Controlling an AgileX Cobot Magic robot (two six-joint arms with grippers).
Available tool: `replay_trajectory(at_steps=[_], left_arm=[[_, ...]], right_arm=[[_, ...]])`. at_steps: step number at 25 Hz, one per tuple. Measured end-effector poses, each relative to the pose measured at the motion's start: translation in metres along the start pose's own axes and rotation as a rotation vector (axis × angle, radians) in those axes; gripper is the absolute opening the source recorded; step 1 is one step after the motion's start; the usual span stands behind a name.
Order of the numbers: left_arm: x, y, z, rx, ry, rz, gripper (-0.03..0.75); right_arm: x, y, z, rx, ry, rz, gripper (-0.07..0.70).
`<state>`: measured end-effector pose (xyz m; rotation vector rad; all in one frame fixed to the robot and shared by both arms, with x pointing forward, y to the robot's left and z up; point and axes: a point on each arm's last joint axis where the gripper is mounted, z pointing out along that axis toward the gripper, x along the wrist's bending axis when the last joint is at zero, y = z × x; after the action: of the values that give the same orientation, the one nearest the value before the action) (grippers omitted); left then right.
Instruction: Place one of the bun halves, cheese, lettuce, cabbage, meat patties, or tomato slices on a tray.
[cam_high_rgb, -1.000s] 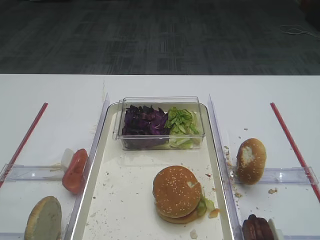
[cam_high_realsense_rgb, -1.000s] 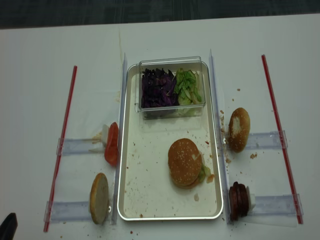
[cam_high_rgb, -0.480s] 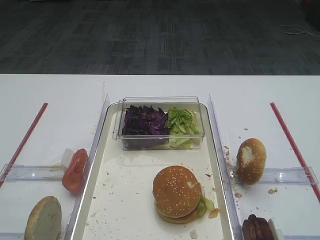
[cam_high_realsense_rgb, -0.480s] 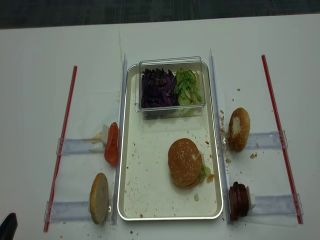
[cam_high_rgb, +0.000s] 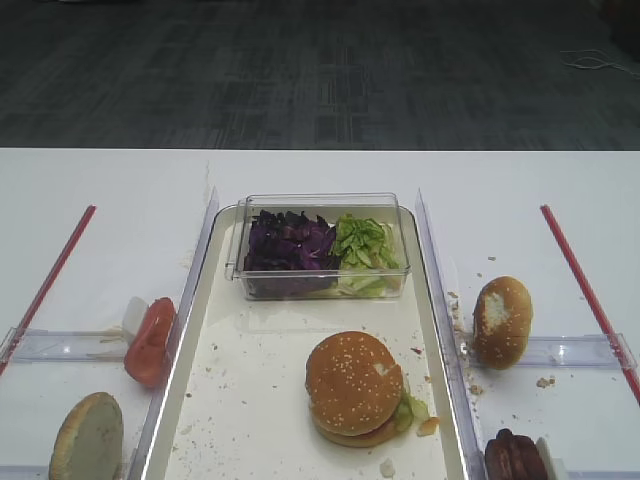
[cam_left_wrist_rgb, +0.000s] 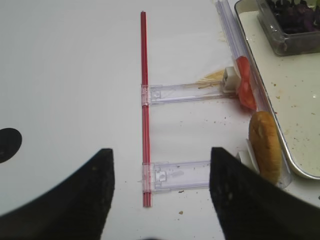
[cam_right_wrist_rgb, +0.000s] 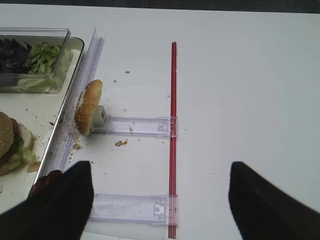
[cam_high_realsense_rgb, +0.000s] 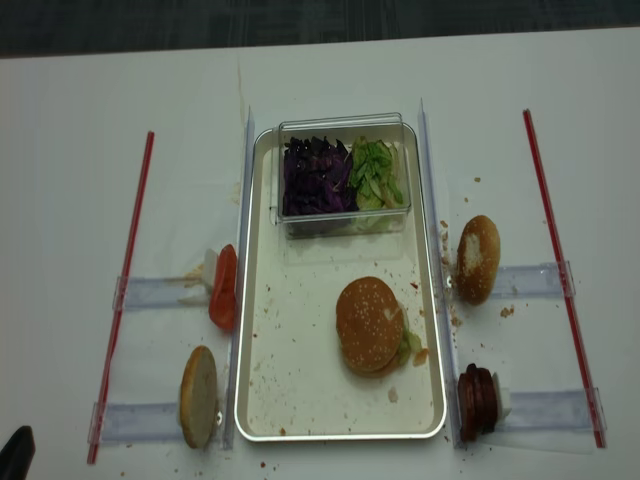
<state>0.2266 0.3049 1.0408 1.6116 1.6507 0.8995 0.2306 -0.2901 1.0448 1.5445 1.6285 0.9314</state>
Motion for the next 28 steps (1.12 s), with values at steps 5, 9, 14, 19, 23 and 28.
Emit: replay_trajectory(at_steps=[5,9,14,19,23,28], left_arm=[[0.0000,0.0000,0.0000,0.000,0.000,0.000,0.420],[0.0000,0.0000,0.0000,0.000,0.000,0.000,0.420],[0.0000,0.0000,0.0000,0.000,0.000,0.000,0.420],[0.0000,0.0000,0.0000,0.000,0.000,0.000,0.420],[0.0000,0.0000,0.0000,0.000,0.000,0.000,0.420],[0.0000,0.0000,0.0000,0.000,0.000,0.000,0.420]], right_arm=[[0.0000,0.0000,0.0000,0.000,0.000,0.000,0.590],[0.0000,0.0000,0.0000,0.000,0.000,-0.001,0.590],[0.0000,0.0000,0.0000,0.000,0.000,-0.001,0.590],[0.0000,0.0000,0.0000,0.000,0.000,-0.002,0.590],[0.0000,0.0000,0.0000,0.000,0.000,-0.003,0.590],[0.0000,-0.0002,0.0000,0.002,0.000,-0.003,0.590]])
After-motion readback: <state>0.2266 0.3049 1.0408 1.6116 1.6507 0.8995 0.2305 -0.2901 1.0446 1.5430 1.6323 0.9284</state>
